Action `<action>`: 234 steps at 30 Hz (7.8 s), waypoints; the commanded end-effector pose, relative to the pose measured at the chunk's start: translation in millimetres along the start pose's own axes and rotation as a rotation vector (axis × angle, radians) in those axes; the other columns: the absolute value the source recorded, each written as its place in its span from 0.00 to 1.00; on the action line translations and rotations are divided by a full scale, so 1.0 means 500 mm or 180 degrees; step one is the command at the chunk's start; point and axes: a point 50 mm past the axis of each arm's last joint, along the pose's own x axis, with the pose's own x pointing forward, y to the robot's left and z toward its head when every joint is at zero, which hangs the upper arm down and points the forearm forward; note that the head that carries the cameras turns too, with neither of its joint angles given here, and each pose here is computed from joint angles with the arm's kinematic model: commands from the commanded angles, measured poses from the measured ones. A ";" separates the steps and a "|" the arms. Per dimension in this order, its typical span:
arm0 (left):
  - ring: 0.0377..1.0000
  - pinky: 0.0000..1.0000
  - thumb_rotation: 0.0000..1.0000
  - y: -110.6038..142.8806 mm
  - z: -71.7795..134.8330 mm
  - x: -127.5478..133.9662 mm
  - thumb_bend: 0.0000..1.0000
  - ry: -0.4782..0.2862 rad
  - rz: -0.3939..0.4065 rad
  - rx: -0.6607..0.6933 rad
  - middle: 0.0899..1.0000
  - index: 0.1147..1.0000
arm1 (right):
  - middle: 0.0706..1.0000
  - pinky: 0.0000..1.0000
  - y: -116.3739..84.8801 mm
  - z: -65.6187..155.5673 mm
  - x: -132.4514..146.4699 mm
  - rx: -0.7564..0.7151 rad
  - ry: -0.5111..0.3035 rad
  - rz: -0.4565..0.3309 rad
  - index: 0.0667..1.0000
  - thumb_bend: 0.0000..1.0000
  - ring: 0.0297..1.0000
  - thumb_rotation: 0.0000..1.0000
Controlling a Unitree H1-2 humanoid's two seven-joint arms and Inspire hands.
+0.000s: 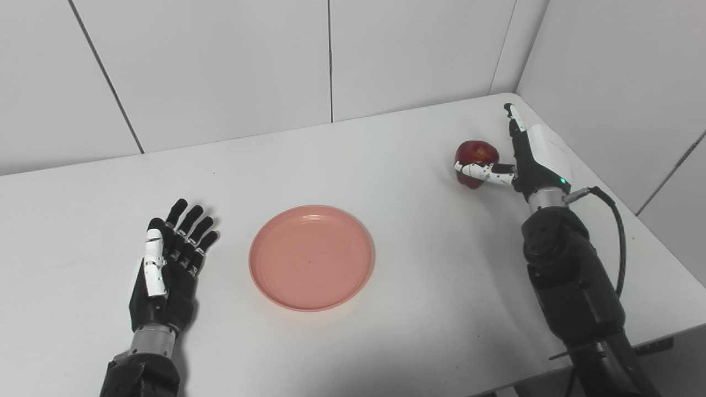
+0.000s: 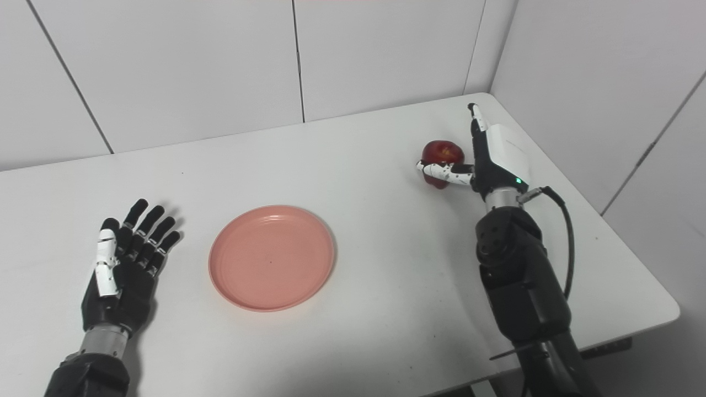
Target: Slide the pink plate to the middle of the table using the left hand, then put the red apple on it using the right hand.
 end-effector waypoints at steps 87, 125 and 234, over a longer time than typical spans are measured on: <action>0.88 0.89 1.00 -0.013 0.003 -0.010 0.42 0.0064 -0.0008 0.0019 0.89 0.87 | 0.46 0.36 0.010 0.013 0.125 0.0136 -0.0302 -0.0140 0.45 0.52 0.43 0.13; 0.88 0.88 1.00 -0.054 -0.005 -0.009 0.43 0.0038 -0.0001 0.0076 0.88 0.87 | 0.44 0.36 -0.059 0.258 -0.011 0.0510 -0.1533 -0.0191 0.45 0.51 0.42 0.13; 0.86 0.84 1.00 -0.128 0.016 0.007 0.44 -0.0055 0.0199 0.0145 0.86 0.86 | 0.58 0.45 0.260 0.332 -0.231 0.0269 -0.2151 0.1223 0.57 0.96 0.53 0.33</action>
